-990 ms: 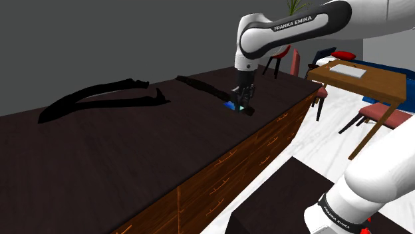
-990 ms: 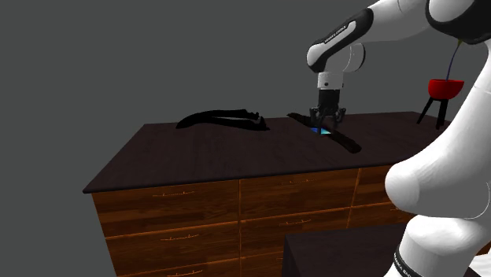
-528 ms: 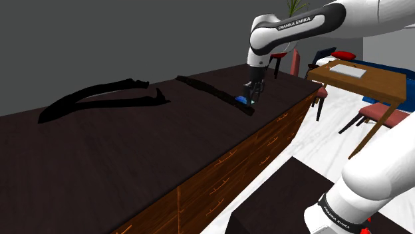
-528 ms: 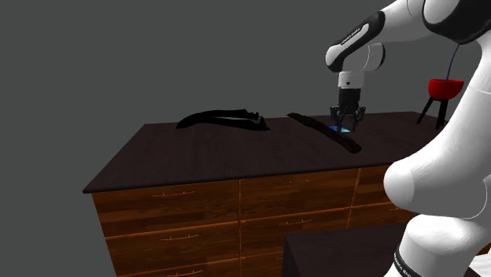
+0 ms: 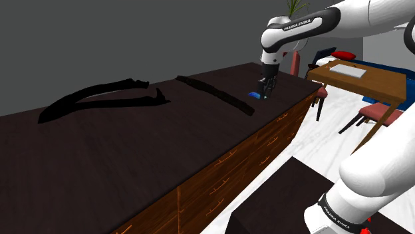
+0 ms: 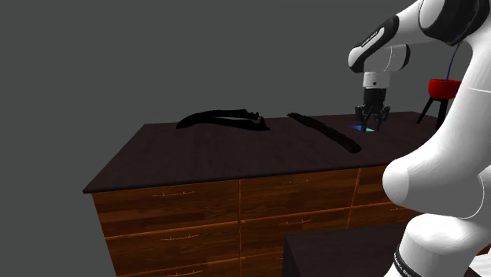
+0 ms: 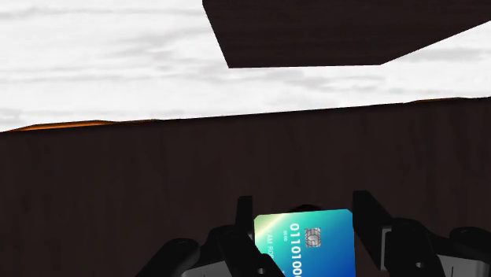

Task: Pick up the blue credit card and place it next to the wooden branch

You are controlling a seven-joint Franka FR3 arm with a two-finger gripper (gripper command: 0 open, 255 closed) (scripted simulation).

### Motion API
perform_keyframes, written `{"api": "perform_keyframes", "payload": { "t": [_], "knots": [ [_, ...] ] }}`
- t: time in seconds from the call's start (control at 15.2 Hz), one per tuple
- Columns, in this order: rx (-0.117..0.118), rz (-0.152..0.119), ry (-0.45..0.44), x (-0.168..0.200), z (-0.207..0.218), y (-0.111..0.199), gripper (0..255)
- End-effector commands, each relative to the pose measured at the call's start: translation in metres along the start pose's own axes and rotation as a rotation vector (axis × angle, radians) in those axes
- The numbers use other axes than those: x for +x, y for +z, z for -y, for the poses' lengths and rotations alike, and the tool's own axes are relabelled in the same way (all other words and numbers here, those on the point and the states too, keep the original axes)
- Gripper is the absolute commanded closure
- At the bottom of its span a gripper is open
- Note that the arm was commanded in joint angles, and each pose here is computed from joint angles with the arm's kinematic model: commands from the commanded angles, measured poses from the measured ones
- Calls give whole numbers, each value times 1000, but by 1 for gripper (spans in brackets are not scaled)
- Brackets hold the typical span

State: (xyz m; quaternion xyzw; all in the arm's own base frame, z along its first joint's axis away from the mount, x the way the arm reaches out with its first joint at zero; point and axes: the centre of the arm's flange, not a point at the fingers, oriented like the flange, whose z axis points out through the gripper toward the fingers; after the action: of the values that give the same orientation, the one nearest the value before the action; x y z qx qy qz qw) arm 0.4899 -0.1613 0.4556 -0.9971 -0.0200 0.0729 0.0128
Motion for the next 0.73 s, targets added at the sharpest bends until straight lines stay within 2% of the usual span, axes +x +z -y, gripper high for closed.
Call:
{"api": "perform_keyframes", "payload": {
  "t": [0.0, 0.66],
  "knots": [
    [0, 0, -1, 2, -26, -3, 255],
    [0, 0, -1, 8, -36, 44, 255]
  ]
}}
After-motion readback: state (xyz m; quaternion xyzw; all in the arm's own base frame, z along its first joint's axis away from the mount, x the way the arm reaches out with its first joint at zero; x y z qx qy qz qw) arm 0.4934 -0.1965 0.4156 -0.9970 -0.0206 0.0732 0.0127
